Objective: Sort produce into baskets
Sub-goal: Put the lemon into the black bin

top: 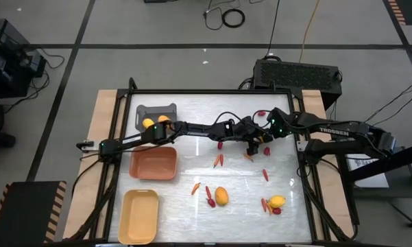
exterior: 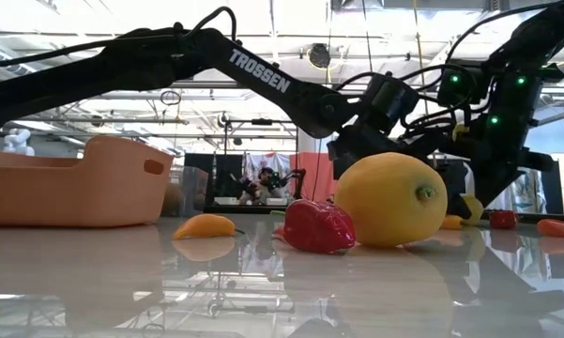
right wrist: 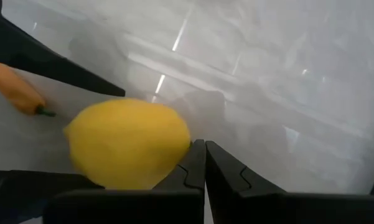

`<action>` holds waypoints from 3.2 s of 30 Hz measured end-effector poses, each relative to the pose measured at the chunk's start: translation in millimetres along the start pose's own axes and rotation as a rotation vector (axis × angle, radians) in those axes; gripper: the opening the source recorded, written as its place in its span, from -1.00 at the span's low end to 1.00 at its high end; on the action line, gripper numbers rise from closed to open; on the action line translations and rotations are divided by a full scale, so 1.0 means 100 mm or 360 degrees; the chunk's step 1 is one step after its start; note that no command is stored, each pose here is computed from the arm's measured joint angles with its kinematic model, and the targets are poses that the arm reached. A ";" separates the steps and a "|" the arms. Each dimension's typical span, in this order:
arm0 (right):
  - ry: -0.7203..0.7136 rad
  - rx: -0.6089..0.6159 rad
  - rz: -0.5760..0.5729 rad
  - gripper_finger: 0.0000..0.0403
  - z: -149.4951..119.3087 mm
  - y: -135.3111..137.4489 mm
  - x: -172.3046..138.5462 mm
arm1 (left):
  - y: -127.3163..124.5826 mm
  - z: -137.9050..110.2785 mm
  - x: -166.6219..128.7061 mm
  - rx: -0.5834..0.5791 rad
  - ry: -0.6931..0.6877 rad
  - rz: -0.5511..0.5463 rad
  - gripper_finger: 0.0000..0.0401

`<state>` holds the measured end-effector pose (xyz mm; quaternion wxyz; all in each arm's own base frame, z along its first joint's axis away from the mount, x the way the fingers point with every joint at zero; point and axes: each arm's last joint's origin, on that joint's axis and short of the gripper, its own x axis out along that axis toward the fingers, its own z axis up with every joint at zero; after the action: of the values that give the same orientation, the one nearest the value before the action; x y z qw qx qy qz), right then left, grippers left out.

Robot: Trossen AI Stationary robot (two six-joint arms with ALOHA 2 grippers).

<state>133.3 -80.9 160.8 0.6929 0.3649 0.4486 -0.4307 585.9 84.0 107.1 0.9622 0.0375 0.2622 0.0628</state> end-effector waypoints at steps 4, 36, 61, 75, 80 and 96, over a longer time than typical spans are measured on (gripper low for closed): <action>0.0029 0.0005 0.0034 -1.00 -0.01 0.01 0.00 | 0.00 0.00 0.00 0.0004 0.0000 -0.0003 0.46; -0.0201 0.0136 -0.0046 -1.00 -0.02 -0.25 -0.22 | 0.01 0.00 0.00 0.0000 -0.0008 0.0019 0.46; -0.0231 0.0223 0.0411 -1.00 -0.16 -0.29 0.19 | 0.00 0.04 0.00 -0.0002 -0.0064 0.0045 0.46; -0.0183 0.0197 0.0464 -1.00 -0.17 -0.28 0.19 | 0.00 0.01 0.00 -0.0001 -0.0013 0.0039 0.46; -0.0237 0.0179 0.0489 -1.00 -0.15 -0.27 0.15 | -0.01 -0.03 0.00 0.0002 0.0044 0.0033 0.36; -0.0184 0.0129 0.0444 -1.00 -0.11 -0.27 -0.20 | -0.03 0.03 -0.03 0.0005 0.0029 0.0027 0.16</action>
<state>100.3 -76.2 172.3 0.7555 0.4258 0.3352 -0.3683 585.2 80.2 110.4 0.9591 0.0408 0.2708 0.0709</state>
